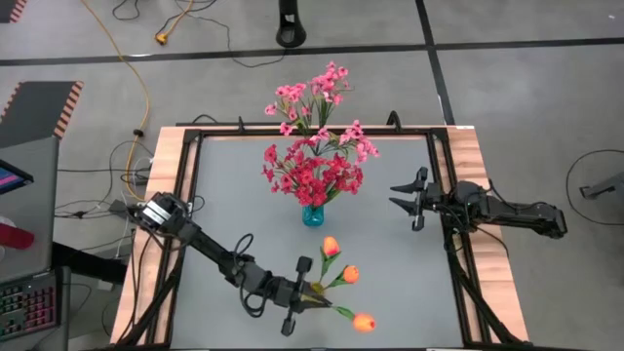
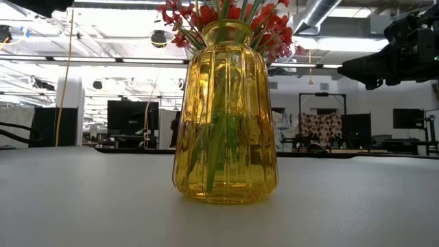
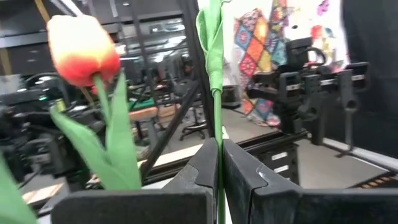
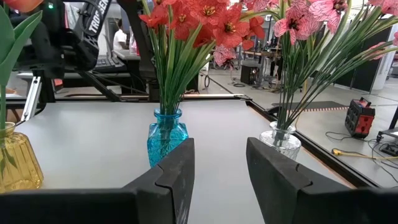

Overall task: Sort flowers into vase by color
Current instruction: Put the orange flower into the yellow vase, then return to Home Position

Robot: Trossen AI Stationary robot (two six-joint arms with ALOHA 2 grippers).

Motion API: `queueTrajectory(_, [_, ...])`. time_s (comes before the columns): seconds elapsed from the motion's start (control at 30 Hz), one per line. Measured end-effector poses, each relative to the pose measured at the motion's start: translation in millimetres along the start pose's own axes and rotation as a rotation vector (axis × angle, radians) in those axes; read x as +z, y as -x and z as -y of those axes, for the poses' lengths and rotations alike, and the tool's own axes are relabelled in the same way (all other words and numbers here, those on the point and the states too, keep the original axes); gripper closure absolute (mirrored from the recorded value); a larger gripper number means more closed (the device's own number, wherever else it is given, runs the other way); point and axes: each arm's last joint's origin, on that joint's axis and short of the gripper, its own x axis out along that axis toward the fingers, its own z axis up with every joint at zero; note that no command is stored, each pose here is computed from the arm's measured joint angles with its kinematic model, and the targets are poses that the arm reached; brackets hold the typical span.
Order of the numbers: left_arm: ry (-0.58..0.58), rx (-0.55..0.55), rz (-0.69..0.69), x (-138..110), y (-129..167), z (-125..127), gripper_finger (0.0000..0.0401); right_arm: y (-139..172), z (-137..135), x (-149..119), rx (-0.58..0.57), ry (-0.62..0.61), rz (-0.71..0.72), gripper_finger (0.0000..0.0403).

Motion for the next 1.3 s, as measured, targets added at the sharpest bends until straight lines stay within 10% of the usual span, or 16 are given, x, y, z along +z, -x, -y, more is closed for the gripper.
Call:
queueTrajectory(0.73, [-0.015, 0.183, -0.090, 0.3, 8.2, 18.6, 0.0321, 0.0, -0.1, -0.2, 0.001, 0.000, -0.001, 0.0232])
queueTrajectory(1.3, [-0.081, 0.321, -0.130, 54.2, 25.8, 21.9, 0.0319, 0.0, -0.1, -0.1, 0.001, 0.000, 0.000, 0.0232])
